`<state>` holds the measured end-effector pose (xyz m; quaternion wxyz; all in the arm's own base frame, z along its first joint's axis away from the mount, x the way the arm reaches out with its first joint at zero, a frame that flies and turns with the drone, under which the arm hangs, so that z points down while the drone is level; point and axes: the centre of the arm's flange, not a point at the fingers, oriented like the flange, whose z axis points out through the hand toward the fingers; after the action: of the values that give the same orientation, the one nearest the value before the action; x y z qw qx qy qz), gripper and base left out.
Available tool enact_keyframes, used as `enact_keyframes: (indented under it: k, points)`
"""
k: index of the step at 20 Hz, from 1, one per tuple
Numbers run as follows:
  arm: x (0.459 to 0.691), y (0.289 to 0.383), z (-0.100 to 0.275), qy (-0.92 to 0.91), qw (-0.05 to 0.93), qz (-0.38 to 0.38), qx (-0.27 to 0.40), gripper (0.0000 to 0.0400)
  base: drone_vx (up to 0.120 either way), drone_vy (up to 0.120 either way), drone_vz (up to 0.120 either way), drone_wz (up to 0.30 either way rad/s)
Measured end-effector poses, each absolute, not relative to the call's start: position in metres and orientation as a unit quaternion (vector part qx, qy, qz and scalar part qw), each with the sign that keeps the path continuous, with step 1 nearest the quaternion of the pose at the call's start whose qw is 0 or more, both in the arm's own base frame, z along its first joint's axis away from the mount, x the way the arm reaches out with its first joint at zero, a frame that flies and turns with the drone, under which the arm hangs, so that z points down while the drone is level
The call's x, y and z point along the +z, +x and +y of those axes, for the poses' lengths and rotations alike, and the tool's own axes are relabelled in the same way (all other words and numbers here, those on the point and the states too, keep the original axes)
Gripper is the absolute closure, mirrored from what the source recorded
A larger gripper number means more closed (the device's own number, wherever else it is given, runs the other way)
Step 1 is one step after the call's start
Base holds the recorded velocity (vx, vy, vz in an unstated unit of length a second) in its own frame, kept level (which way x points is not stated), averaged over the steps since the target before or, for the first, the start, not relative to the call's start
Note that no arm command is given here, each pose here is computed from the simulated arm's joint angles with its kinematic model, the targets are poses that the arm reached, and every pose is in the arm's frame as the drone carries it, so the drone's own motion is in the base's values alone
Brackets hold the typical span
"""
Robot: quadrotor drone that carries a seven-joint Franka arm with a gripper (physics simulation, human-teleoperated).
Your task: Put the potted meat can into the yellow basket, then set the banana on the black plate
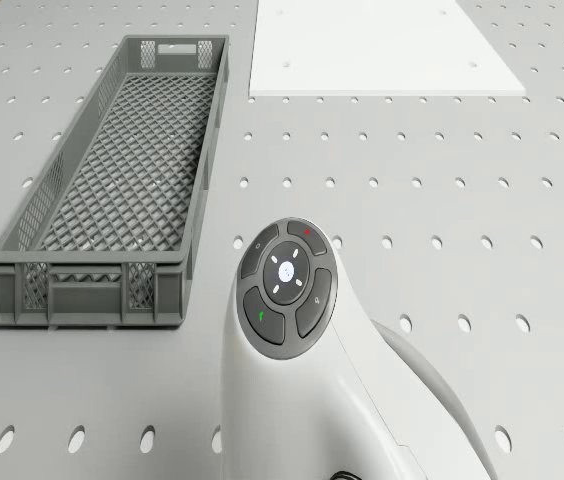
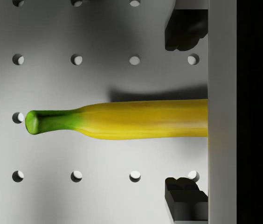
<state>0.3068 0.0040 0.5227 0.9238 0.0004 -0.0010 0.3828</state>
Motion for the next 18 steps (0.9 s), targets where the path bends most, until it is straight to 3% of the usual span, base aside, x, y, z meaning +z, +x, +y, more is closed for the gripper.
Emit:
enact_keyframes:
  k: [5,10,18]
  points:
    - [0.523,0.3068,0.004,0.000,0.924,-0.001,0.383,0.0000,0.000,0.000,-0.096,0.000]
    - [0.533,0.3069,0.004,0.000,0.924,-0.001,0.383,0.0000,0.000,0.000,0.000,0.000]
    - [0.545,0.3190,0.004,0.000,0.924,-0.001,0.383,0.0000,0.000,0.000,0.000,0.000]
